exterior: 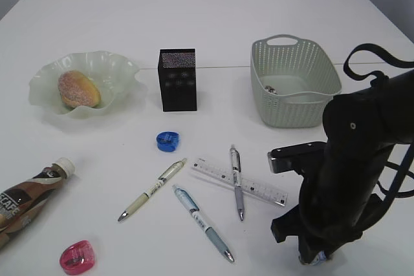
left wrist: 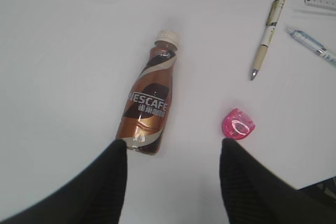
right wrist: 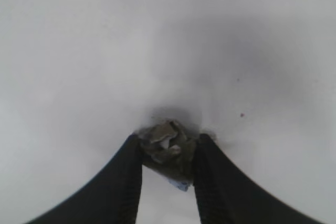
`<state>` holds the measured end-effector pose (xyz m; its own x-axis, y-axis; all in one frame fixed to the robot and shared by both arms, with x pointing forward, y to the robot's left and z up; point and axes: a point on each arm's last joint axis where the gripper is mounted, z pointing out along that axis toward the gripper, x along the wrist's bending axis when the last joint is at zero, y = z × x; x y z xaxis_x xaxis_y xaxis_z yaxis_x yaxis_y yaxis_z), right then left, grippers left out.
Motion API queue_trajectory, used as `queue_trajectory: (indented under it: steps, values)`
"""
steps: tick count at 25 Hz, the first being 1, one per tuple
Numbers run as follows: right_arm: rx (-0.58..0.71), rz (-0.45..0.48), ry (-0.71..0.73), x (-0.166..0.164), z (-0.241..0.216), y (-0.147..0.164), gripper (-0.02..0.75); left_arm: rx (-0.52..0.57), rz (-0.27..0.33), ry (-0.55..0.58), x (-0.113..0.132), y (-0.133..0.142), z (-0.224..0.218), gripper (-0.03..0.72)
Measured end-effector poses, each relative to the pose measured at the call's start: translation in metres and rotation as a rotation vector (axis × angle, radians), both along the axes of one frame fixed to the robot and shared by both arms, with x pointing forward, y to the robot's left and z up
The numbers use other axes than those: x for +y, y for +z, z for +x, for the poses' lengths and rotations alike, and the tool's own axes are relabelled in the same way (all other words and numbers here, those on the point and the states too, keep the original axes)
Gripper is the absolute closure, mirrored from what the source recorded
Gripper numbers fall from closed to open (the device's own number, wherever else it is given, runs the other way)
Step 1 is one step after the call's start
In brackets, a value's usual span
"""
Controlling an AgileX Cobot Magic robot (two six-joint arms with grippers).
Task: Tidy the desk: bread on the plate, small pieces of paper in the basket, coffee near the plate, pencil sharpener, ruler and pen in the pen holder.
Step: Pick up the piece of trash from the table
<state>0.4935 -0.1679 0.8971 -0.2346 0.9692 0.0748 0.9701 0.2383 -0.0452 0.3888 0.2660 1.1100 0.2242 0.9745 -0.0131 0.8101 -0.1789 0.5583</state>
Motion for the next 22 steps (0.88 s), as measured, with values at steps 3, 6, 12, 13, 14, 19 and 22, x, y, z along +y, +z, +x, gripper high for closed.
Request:
queue_trajectory:
  steps: [3, 6, 12, 13, 14, 19, 22]
  values:
    - [0.005, -0.002, 0.001, 0.0, -0.001, 0.001, 0.522, 0.0, -0.001, 0.0, 0.0, 0.0, 0.0, 0.272]
    - [-0.031, 0.017, 0.001, -0.001, -0.002, 0.015, 0.53, 0.0, -0.001, 0.0, 0.0, 0.0, 0.0, 0.272]
    - [-0.282, 0.102, 0.028, 0.003, 0.011, 0.087, 0.531, 0.0, -0.001, 0.0, 0.0, 0.0, 0.0, 0.272]
    - [-0.333, 0.113, 0.033, 0.003, 0.016, 0.1, 0.531, 0.0, -0.001, 0.0, 0.0, 0.0, 0.0, 0.272]
    - [-0.382, 0.116, 0.034, 0.003, 0.023, 0.113, 0.531, 0.0, -0.001, 0.0, 0.0, 0.0, 0.0, 0.272]
    - [-0.487, 0.112, 0.007, -0.002, 0.046, 0.155, 0.531, 0.0, -0.001, 0.0, 0.0, 0.0, 0.0, 0.272]
    - [-0.428, 0.082, 0.007, -0.005, 0.042, 0.157, 0.529, 0.0, -0.001, 0.0, 0.0, 0.0, 0.0, 0.272]
